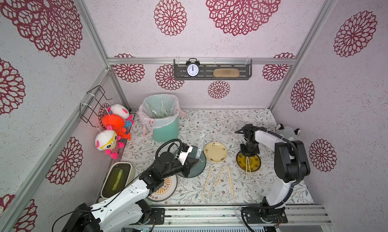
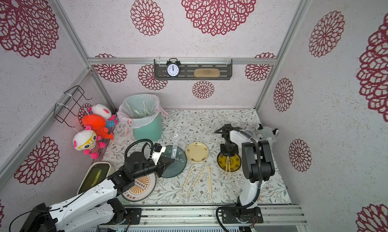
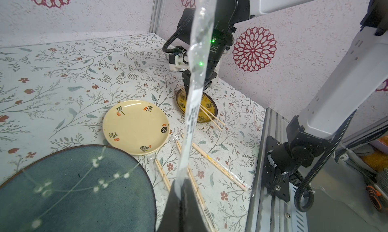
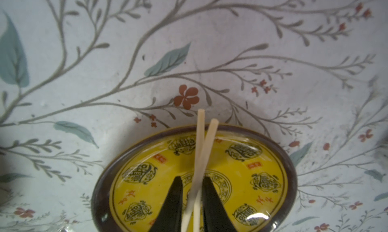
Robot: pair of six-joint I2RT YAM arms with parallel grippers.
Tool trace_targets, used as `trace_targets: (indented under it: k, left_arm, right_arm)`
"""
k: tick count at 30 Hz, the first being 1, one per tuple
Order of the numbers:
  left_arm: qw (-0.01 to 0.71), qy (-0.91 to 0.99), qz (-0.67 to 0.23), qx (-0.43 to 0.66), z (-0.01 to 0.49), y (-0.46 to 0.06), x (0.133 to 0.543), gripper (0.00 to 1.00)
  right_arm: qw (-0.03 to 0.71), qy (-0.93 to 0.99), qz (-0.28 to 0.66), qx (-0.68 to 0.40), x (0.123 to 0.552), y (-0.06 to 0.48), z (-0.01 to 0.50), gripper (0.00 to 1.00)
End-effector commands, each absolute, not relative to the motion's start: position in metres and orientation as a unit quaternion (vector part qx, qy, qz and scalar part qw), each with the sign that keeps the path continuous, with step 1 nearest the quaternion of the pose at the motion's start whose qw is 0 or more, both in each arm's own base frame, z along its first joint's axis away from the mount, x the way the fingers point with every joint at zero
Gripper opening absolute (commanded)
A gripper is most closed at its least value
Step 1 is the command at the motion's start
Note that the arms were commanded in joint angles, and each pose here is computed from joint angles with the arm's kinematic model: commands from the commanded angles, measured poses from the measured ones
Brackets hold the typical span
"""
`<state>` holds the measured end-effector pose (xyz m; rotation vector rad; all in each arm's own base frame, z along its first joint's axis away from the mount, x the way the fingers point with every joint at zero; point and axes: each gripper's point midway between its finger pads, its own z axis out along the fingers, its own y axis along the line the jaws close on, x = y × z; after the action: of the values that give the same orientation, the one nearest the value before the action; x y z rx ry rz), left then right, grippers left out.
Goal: Remove the packaging of disposable chopsticks
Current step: Place the disposable chopsticks on the plate.
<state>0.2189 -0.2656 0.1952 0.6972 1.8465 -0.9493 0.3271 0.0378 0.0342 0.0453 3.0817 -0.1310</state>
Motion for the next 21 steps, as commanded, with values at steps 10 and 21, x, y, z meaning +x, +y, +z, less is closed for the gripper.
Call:
trace_targets:
  k: [10,21]
  left_arm:
    - [0.467,0.746,-0.378,0.288,0.2,-0.264,0.222,0.0]
    - [0.531,0.741,-0.338,0.235,0.253,-0.242,0.245,0.0]
  right_arm:
    - [0.042,0.998,-0.035,0.024,0.323,0.036,0.048,0.25]
    - [0.148,0.988,-0.001,0.035,0.341,0.044,0.103,0.41]
